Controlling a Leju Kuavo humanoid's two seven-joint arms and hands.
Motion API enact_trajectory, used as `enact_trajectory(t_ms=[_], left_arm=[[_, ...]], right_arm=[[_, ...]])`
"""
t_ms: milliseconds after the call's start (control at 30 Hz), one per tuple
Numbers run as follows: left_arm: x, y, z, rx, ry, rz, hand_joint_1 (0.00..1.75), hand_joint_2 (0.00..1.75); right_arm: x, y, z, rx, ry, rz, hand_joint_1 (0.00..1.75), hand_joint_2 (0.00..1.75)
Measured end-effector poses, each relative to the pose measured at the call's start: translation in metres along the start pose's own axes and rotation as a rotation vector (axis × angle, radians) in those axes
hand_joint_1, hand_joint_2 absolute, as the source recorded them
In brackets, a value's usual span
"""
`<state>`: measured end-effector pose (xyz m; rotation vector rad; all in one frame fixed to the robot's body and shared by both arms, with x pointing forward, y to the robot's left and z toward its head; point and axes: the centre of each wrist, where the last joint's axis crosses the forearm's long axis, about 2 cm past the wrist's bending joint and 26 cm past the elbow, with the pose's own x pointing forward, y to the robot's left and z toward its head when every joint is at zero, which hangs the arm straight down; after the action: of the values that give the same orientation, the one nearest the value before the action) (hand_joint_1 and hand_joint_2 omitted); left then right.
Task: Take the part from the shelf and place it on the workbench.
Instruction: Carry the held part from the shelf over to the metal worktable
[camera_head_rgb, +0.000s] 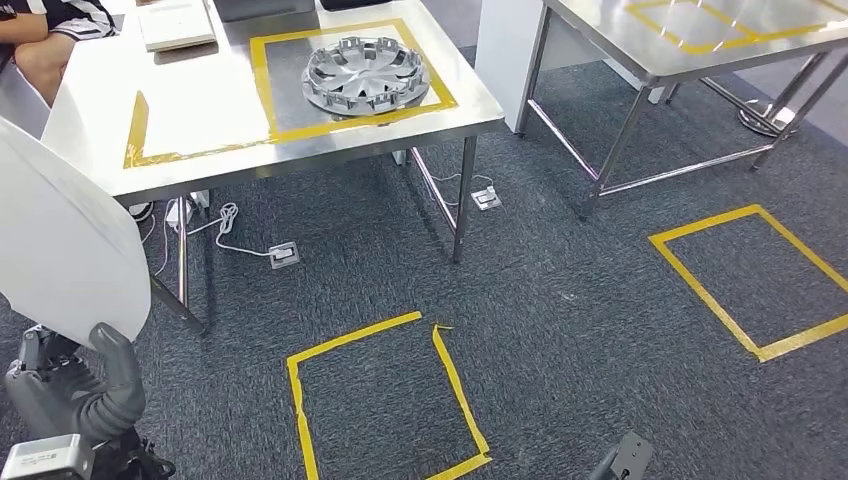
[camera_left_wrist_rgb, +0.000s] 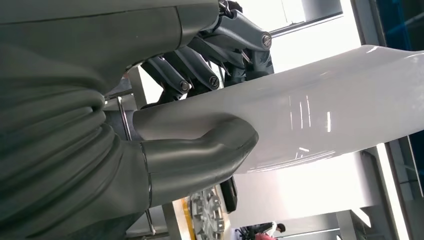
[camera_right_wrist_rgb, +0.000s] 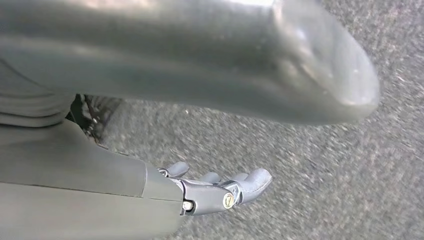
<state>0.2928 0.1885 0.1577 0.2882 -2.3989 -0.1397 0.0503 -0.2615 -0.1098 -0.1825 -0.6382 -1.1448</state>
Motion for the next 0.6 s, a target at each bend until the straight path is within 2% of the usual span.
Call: enact_trajectory(t_ms=[333,600], left_arm=[[-0.001,0.0,0.002,0.002,0.002,0.003,1.75,1.75],[0.001,0.0,-0.009,0.018,-0.026,0.013,1.75,1.75]], right_arm=[[-0.002,-0.004,0.002,-0.006,0.005,0.002,0.0,0.0],[0.0,0.0,0.0,0.001,0.005,-0.002,0.0,0.0]])
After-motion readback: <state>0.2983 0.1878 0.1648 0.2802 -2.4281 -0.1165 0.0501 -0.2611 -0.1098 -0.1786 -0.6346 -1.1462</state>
